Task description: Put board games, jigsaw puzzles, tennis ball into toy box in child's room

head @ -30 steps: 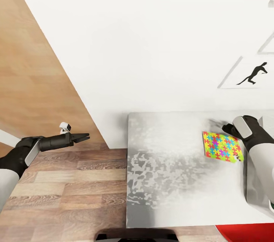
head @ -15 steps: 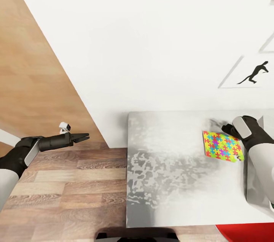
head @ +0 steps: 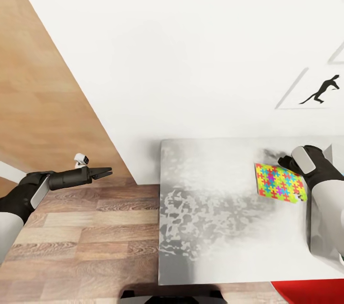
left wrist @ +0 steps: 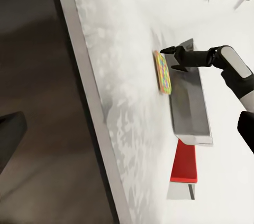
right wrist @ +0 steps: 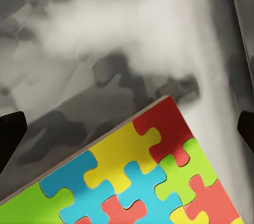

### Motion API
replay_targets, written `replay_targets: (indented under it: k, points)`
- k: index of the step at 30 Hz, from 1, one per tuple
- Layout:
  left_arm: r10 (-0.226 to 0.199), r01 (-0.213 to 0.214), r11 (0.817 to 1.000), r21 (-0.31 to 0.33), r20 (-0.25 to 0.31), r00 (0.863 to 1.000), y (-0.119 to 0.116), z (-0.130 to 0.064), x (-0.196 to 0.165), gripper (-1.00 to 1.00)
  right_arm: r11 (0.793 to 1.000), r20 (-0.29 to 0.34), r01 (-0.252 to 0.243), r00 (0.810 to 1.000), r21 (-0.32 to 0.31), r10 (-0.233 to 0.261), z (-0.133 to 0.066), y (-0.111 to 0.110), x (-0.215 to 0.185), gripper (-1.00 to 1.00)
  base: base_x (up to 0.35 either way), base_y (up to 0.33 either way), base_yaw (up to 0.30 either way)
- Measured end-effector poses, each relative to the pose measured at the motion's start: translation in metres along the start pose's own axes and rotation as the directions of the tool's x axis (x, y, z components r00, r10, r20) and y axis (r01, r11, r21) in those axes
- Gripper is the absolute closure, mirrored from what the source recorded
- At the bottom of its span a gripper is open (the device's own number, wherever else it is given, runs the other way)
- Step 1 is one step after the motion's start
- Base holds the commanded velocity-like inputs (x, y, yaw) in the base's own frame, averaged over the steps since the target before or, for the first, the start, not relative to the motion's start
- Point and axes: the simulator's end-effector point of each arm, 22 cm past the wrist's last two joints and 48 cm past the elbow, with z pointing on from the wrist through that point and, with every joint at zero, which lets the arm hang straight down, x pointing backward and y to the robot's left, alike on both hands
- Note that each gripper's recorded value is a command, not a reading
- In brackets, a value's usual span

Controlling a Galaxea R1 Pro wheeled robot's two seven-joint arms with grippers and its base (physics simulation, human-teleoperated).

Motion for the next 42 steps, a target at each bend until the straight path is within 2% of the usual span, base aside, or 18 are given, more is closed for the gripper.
replay_targets:
  k: [21,42]
  points:
    - [-0.006,0.006,1.0,-0.001,-0.002,1.0,0.0029,0.0006,0.0016,-1.0,1.0,0.001,0.009,1.0,0.008,-0.009,0.0029,-0.0004,0.002,-1.0,-0.088,0.035,0.0]
    - [-0.005,0.005,1.0,-0.001,-0.002,1.0,0.0026,0.0005,0.0017,-1.0,1.0,0.004,0.023,1.0,0.018,-0.023,0.0027,-0.0026,0.0017,-1.0,-0.129,0.157,0.0]
